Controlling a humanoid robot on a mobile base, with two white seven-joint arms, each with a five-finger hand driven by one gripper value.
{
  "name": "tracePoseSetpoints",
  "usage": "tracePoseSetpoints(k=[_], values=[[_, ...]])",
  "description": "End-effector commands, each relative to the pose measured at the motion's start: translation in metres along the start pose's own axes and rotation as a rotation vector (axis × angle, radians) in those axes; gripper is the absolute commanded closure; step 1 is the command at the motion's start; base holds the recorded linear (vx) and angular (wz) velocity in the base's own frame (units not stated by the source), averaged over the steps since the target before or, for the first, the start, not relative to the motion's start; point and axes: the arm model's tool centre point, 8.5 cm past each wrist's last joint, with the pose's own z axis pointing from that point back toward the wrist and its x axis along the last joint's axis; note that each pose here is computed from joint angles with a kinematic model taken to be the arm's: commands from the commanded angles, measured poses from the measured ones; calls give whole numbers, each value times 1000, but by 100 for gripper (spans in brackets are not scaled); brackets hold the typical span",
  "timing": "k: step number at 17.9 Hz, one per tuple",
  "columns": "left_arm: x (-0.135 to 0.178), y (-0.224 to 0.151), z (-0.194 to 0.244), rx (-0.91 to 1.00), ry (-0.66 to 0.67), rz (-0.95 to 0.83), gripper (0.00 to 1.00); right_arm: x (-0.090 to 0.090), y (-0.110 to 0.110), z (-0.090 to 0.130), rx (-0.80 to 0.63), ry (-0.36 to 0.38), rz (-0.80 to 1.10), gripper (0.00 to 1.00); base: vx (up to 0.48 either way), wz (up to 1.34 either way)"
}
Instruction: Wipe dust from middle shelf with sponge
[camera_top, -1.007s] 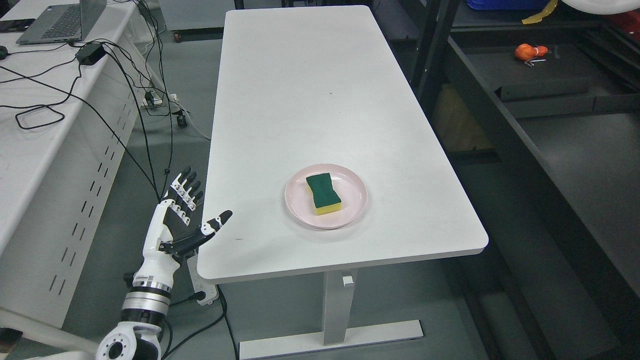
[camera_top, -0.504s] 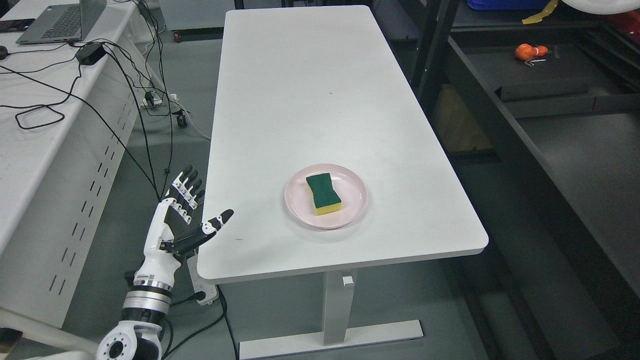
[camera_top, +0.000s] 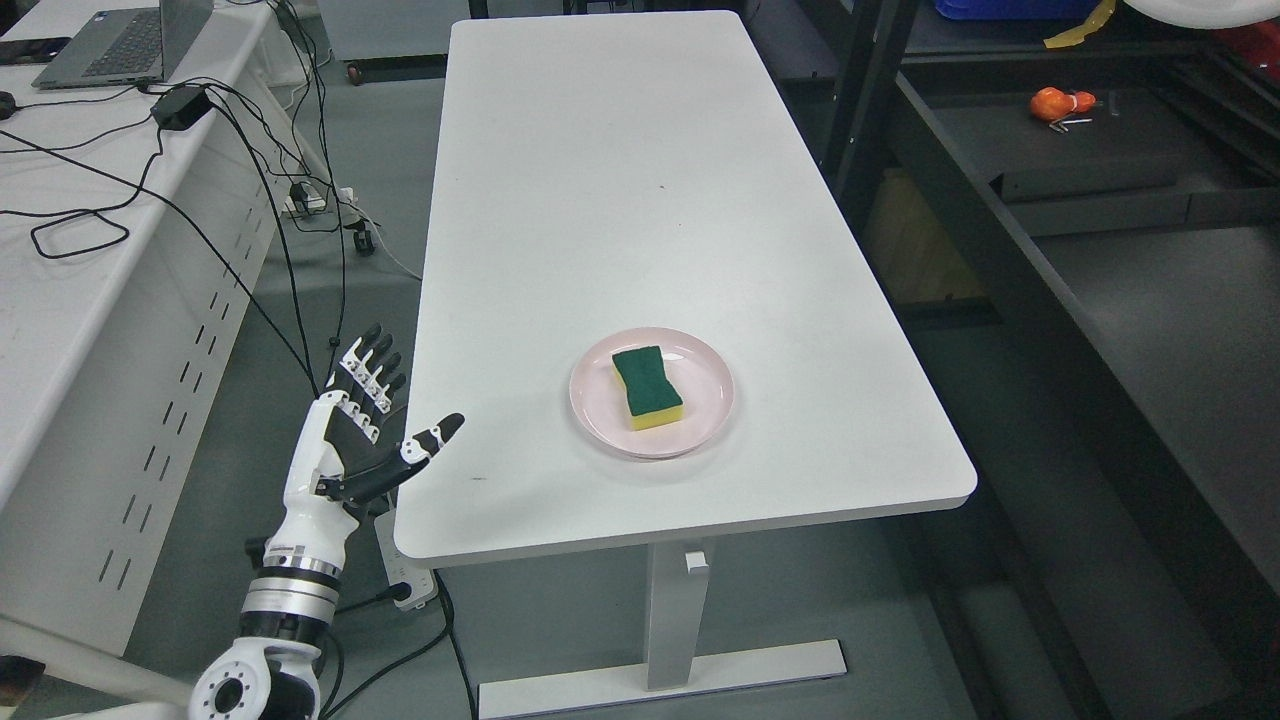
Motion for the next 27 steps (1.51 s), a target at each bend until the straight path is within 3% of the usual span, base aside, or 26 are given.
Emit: tracePoseSetpoints(k=[1, 21, 27], values=[[3, 5, -1, -1, -5, -18, 1, 10, -10, 0, -15, -23, -3, 0, 0, 0], [6, 1, -12, -34, -9, -23, 1, 10, -10, 0, -15, -23, -3, 0, 0, 0], [37, 24, -37, -200, -71, -458, 1, 9, -10, 0, -15, -22, -3, 0, 0, 0]])
